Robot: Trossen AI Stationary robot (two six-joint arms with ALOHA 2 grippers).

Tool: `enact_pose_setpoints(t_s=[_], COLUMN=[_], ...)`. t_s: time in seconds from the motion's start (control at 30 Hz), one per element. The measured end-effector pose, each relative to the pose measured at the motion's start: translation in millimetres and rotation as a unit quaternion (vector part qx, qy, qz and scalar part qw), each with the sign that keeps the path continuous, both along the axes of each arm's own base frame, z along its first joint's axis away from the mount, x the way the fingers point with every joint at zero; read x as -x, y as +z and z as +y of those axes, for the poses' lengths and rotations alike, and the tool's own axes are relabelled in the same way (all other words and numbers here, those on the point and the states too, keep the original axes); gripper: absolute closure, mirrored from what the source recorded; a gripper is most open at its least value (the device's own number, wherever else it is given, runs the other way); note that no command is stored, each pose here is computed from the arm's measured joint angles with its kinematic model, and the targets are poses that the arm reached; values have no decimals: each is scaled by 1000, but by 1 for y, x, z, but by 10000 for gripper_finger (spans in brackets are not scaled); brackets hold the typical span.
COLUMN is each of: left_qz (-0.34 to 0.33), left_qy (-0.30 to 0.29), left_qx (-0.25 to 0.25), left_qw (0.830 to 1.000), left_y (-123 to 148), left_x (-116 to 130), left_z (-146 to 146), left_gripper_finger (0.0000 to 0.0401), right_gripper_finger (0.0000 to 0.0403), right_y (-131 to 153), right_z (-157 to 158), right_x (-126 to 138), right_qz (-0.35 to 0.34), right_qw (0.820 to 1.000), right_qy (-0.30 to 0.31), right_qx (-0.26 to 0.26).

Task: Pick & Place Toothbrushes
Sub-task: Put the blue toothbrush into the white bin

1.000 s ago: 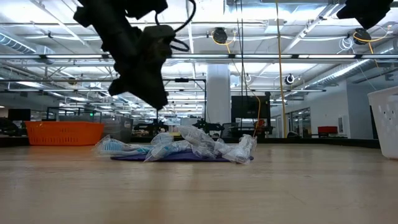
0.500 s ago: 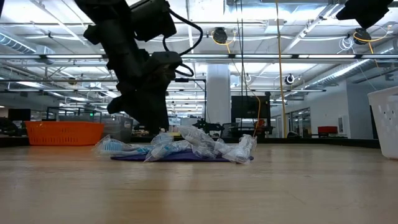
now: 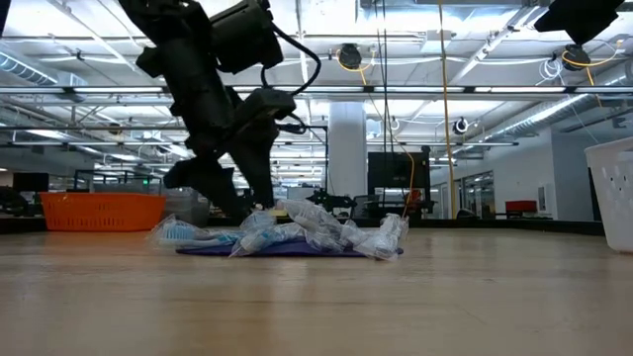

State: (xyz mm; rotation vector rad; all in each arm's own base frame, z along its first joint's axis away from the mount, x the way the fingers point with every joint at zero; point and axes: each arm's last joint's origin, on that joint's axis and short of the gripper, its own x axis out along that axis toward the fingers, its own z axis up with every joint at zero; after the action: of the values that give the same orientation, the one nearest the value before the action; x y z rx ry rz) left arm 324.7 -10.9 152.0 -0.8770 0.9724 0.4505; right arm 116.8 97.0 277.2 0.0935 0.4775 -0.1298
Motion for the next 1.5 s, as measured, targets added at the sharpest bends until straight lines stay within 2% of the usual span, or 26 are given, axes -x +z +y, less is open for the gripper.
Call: enact_pose_setpoints(t_s=[0.13, 0.23, 0.33, 0.4, 0.5, 0.53, 0.73, 0.9, 0.97, 1.03, 1.2, 1.3, 1.5], left_qz=[-15, -20, -8, 9, 0, -2, -33, -106, -149, -214, -360, -404, -424], left_qy=[4, 6, 13, 16, 9, 7, -3, -21, -44, -72, -141, -154, -141], left_qx=[4, 23, 35, 33, 25, 24, 15, -24, -44, -73, -153, -195, -253], left_qw=[1000, 1000, 999, 999, 1000, 1000, 999, 994, 987, 972, 909, 880, 858], left_y=[-8, -11, -12, -13, -11, -11, 3, 34, 50, 67, 97, 105, 108], left_x=[-7, -10, -8, -5, -6, -6, -6, -4, -3, -6, -15, -18, -22], left_z=[0, 1, 3, 5, 9, 10, 11, 8, 5, 1, -14, -21, -22], left_gripper_finger=[179, 197, 246, 293, 374, 387, 399, 400, 400, 400, 401, 401, 401], right_gripper_finger=[288, 289, 289, 289, 289, 289, 291, 291, 291, 291, 291, 291, 291], right_y=[0, -4, -13, -19, -26, -27, -26, -19, -18, -18, -26, -30, -38], right_z=[0, 1, 1, 1, 1, 2, 4, 8, 9, 9, 2, -4, -18], right_x=[0, -1, -1, -1, -1, -2, -4, -7, -10, -15, -27, -33, -46], right_qz=[0, 0, 4, 6, 9, 5, -12, -43, -60, -85, -149, -182, -235], right_qw=[1000, 1000, 1000, 1000, 1000, 1000, 1000, 999, 998, 996, 988, 982, 970], right_qy=[0, 0, 0, -2, -2, -2, 4, 12, 15, 13, -8, -2, 7], right_qx=[0, 0, 6, 8, 10, 6, -2, -18, -21, -26, -31, -43, -63])
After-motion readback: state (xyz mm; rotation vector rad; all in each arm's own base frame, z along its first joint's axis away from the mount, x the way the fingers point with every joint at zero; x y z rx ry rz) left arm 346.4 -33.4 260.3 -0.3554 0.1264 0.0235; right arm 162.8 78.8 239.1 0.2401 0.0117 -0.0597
